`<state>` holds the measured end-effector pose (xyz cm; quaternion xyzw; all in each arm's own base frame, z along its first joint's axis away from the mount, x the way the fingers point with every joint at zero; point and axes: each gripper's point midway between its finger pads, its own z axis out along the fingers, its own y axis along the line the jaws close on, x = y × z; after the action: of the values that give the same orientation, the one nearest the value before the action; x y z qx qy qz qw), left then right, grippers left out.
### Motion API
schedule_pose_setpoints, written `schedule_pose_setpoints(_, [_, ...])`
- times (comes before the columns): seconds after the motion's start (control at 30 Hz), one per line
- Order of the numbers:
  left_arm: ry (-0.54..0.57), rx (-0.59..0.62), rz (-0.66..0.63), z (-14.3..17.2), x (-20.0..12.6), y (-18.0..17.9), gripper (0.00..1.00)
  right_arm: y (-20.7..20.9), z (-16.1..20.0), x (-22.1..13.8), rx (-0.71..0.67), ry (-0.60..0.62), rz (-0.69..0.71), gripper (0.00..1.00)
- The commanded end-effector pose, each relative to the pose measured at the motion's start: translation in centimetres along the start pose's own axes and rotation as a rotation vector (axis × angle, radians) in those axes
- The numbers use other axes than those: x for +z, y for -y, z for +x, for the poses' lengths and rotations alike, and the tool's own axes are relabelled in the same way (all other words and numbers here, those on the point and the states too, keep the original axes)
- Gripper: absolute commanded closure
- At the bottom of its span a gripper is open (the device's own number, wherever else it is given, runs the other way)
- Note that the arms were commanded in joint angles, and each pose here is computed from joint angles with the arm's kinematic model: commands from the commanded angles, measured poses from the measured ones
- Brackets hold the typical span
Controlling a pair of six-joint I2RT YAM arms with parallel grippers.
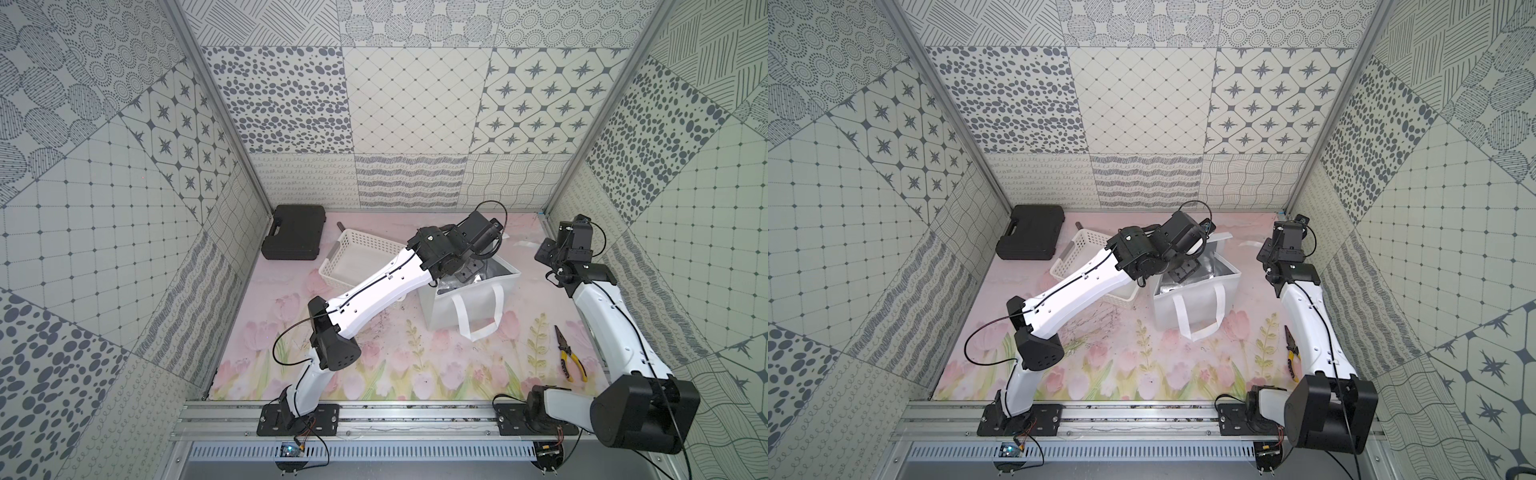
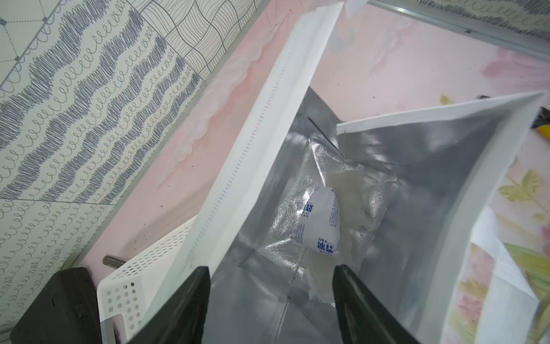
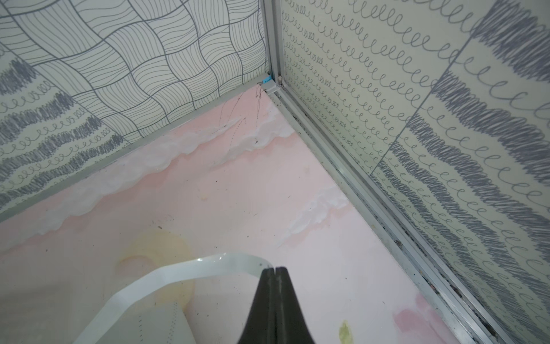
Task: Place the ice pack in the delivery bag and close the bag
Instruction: Tear off the adhesive seal from the delivery bag.
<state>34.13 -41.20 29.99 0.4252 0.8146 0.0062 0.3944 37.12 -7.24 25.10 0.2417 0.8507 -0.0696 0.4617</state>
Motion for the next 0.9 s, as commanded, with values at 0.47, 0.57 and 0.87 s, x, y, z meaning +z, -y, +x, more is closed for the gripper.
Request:
schedule_pose_setpoints(0.47, [0.079, -0.012, -0.048, -1.8, 2.7, -4.9, 0.71, -0.6, -2.0, -2.7, -0.029, 0.067, -0.013, 1.0])
schedule_pose_setpoints(0.57, [0.063, -0.003, -0.003, -1.3, 2.6, -4.2, 0.61, -0.6, -2.0, -2.7, -0.031, 0.067, -0.015, 1.0])
schedule_pose_setpoints(0.87, [0.089, -0.018, 0.179, -1.4, 0.8, -1.7, 0.49, -0.9, -1.5, -2.3, -0.024, 0.049, -0.024, 1.0])
